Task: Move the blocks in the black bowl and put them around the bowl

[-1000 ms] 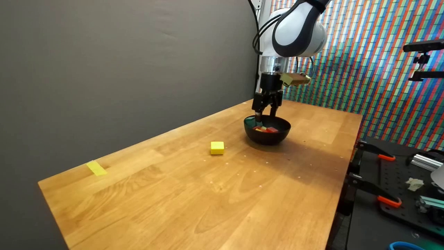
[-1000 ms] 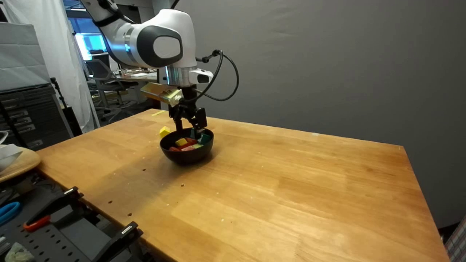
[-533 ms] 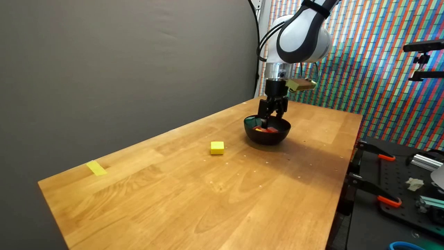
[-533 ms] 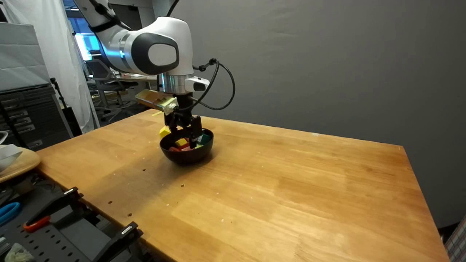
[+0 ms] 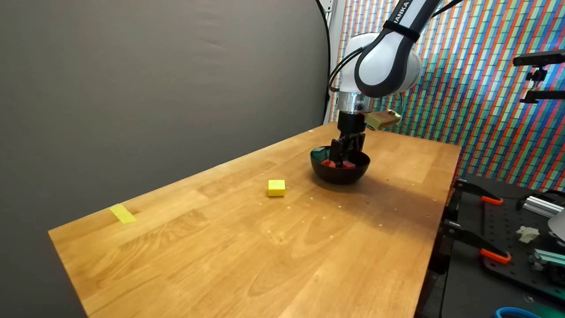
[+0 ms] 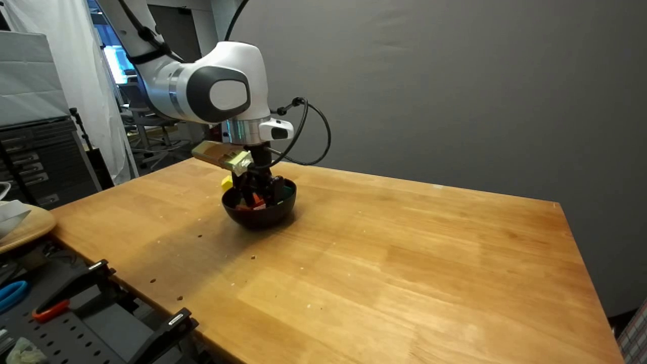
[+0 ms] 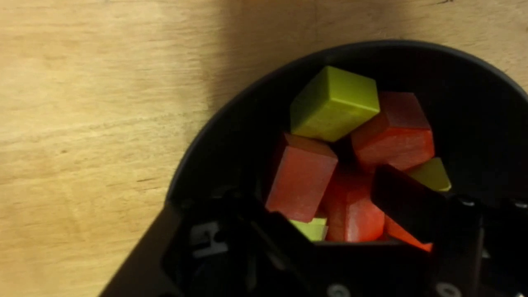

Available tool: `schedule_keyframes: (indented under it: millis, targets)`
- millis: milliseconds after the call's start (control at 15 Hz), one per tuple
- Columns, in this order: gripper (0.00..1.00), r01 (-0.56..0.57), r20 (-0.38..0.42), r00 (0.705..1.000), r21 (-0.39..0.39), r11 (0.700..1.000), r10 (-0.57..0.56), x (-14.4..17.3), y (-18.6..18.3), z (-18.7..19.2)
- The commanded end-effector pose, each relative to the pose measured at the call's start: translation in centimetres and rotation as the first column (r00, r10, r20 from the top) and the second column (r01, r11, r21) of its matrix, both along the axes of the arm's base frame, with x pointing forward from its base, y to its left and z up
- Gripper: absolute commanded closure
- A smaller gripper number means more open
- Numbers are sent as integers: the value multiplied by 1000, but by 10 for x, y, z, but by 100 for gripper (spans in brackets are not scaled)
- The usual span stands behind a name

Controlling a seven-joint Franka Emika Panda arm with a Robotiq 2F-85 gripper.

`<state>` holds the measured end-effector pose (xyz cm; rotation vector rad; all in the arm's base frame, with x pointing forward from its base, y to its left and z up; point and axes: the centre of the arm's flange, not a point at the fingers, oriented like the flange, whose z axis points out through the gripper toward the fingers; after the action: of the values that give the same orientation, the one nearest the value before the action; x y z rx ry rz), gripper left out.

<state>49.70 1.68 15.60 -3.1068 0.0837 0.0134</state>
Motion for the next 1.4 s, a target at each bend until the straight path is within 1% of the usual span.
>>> schedule_keyframes:
  millis: [0,67,200,400,467,600,733,800,933,1067,1267,1333]
  targets:
    - [48,2,31,1000,-1,1000,-2,5,0,-8]
    - [47,6,33,999,0,1000,-6,6,-1,-7]
    - [72,18,41,999,-1,1000,-18,8,-2,-4]
    - [95,13,49,999,-6,1000,-13,6,-3,6]
    - [100,6,56,998,-7,1000,-5,4,-1,13]
    - [100,-5,72,997,-7,1000,5,2,0,28]
    - [96,-3,86,996,-7,1000,4,2,0,39]
    - [72,-2,92,996,-11,1000,3,2,0,41]
    - [68,-3,93,996,-9,1000,4,2,2,44]
    - [55,-3,88,996,-4,1000,3,2,3,41]
    - [31,0,76,997,-7,1000,0,0,4,32]
    - [24,1,72,997,-8,1000,-1,-1,3,30]
